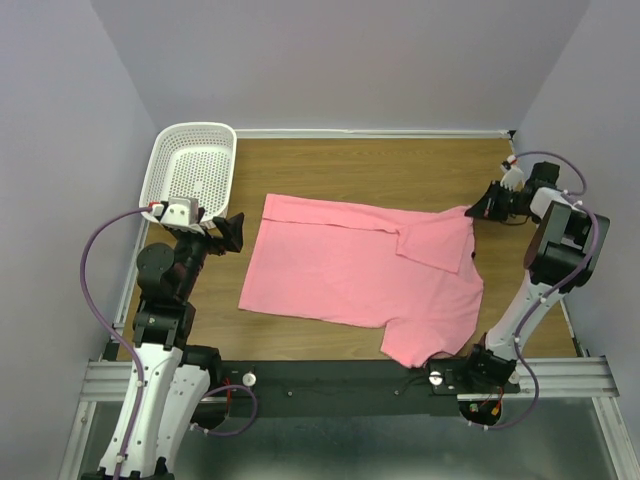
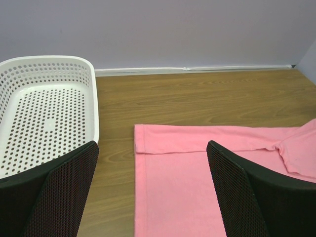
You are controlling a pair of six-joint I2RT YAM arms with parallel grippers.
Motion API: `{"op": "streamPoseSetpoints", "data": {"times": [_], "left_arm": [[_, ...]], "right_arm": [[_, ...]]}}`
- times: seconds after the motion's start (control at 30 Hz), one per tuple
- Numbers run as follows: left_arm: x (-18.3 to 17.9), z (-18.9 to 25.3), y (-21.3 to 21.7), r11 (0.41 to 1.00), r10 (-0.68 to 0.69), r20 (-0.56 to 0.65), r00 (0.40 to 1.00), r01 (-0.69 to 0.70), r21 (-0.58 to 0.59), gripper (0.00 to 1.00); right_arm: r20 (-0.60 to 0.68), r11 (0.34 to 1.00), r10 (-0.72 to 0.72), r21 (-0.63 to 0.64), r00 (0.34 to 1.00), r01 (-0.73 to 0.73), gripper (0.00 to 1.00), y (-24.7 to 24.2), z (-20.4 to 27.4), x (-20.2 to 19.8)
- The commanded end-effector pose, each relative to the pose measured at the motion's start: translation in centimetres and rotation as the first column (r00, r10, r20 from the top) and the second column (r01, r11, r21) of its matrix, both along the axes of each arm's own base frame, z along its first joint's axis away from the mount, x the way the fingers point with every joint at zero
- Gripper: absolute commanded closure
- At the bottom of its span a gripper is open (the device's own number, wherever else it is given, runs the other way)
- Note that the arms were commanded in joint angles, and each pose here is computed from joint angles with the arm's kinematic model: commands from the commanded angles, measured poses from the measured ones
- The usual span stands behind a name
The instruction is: Fold and stack the t-shirts
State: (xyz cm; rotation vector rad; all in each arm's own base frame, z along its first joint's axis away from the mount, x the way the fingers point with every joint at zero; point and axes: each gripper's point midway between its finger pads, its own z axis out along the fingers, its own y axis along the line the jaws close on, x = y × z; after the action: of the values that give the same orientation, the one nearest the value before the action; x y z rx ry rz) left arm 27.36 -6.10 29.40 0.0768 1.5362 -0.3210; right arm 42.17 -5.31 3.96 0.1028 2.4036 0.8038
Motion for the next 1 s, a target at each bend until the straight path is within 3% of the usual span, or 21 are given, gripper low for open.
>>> {"op": "streamPoseSetpoints", "data": {"times": [0.0,0.2,0.27,0.43,0.53,0.77,0.9,0.93,0.97], "left_arm": [[0.2,-0.3,0.1,1.000,0.004,0.000,1.000,-0.004,0.000,0.02],[0.6,-0.7,0.2,1.000,0.012,-0.017,1.000,-0.012,0.002,0.02],[0.8,-0.9,0.3,1.000,0.015,-0.026,1.000,-0.015,0.004,0.02],[1.1,-1.3,0.1,1.000,0.013,-0.041,0.999,-0.014,-0.008,0.02],[1.6,-2.3,-0.9,0.998,-0.037,-0.074,0.997,0.032,-0.056,0.02],[3.9,-7.1,-4.9,0.974,-0.156,-0.298,0.942,0.096,-0.206,0.15],[2.6,-8.2,-8.8,0.971,-0.171,-0.338,0.925,0.100,-0.218,0.15],[2.2,-8.6,-9.3,0.970,-0.174,-0.346,0.922,0.100,-0.223,0.15],[1.6,-9.7,-9.7,0.970,-0.172,-0.367,0.914,0.093,-0.223,0.15]], "right_arm": [[0.063,0.996,-0.049,-0.075,0.997,0.053,0.99,-2.7,1.5,4.5],[0.057,0.989,-0.084,-0.116,0.995,0.090,0.99,-4.7,-1.0,9.1],[0.075,0.983,-0.094,-0.148,0.993,0.105,0.93,-5.3,-1.3,11.3],[0.130,0.898,-0.207,-0.369,0.970,0.241,0.56,-9.9,-0.3,14.5],[0.188,0.844,-0.204,-0.463,0.961,0.270,0.42,-11.4,2.1,14.5],[0.215,0.816,-0.048,-0.556,0.976,0.162,0.39,-8.3,5.4,10.0],[0.217,0.810,0.102,-0.584,0.971,0.045,0.36,-5.4,6.6,6.1],[0.199,0.818,0.187,-0.574,0.962,-0.040,0.29,-3.9,5.3,4.1],[0.241,0.809,0.237,-0.586,0.941,-0.054,0.28,-3.1,7.3,3.2]]}}
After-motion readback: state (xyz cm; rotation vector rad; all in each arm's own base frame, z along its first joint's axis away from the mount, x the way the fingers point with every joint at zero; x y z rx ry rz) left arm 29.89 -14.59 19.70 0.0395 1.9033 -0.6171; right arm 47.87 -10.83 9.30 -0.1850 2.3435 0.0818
